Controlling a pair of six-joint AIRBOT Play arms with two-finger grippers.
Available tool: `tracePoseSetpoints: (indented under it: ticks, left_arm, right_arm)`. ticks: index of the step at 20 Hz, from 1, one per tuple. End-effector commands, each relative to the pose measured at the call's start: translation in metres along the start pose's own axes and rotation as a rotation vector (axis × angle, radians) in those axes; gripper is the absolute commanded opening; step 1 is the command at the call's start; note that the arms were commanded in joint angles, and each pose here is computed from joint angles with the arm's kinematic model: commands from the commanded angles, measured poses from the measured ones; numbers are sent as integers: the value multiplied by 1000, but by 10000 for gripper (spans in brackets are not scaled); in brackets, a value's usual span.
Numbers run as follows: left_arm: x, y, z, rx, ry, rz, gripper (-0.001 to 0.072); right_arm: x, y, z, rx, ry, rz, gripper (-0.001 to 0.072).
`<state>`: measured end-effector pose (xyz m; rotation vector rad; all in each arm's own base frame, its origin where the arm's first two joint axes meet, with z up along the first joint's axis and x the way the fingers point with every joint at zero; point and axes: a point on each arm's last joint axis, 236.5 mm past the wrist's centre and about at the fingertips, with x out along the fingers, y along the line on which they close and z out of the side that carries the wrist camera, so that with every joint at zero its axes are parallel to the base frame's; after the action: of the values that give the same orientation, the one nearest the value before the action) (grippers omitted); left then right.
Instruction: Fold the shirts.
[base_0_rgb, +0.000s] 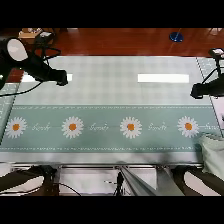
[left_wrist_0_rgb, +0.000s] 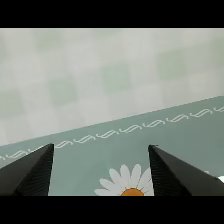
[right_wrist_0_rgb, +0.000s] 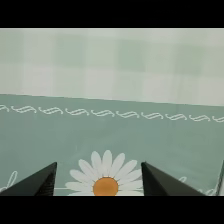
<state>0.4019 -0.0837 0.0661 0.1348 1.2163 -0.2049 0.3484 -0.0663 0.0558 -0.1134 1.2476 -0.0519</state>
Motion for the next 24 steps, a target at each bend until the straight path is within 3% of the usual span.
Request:
tracePoseSetpoints:
  ticks: [1,24]
  left_arm:
    - [17,3,-18,-45,105,33,680]
    - [26,3,-20,-45,127,33,680]
  right_arm:
    - [4,-4,2,-15,7,-42,603]
    - [4,-4,4,-15,2,-41,603]
